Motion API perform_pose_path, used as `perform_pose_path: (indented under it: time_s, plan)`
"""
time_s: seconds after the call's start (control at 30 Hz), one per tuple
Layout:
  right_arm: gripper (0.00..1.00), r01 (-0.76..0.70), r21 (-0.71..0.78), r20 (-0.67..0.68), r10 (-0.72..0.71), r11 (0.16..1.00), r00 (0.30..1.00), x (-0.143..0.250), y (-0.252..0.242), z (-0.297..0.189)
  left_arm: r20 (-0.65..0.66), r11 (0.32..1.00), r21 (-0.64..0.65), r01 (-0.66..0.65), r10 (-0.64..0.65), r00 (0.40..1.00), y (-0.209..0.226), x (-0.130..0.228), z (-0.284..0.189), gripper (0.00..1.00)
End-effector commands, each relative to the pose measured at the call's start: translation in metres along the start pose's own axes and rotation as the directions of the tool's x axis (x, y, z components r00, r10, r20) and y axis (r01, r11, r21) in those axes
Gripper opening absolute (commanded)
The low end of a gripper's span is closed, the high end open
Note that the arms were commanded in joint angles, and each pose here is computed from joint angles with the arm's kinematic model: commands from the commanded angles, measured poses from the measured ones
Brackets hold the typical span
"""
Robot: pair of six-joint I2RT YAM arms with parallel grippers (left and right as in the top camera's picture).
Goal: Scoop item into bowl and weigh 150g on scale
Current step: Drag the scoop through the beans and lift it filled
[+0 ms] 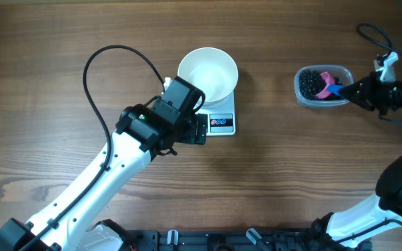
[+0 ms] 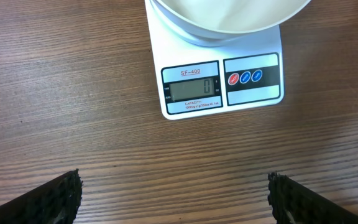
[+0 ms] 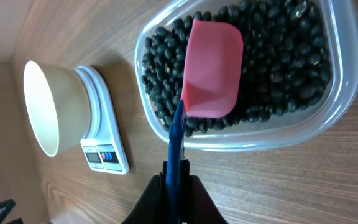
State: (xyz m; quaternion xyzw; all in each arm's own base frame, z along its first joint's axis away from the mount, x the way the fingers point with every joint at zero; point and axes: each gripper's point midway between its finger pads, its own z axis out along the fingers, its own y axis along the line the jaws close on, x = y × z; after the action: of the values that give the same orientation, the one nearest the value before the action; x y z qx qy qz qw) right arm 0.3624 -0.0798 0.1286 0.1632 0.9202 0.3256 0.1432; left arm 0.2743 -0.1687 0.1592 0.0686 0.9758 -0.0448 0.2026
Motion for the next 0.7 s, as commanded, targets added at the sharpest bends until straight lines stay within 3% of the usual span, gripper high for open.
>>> perform_pose_path:
  time_s: [0.0,0.23,0.67]
  plan:
    - [0.04,-0.03,-0.065,-0.021,0.028,0.997,0.999,0.003,0.003,0.007,0.012,1.0,-0.012,0.013,-0.013,1.0,0.003,0.0,-0.002,1.0]
    - [0.04,-0.026,-0.11,-0.006,0.026,0.994,1.0,0.003,0.001,-0.001,0.012,1.0,-0.012,0.013,-0.013,1.0,0.003,0.0,-0.002,1.0]
    - [0.04,-0.158,-0.176,0.062,0.171,0.972,0.983,-0.004,-0.017,-0.028,0.012,1.0,-0.012,0.013,-0.013,1.0,0.003,0.0,-0.002,1.0]
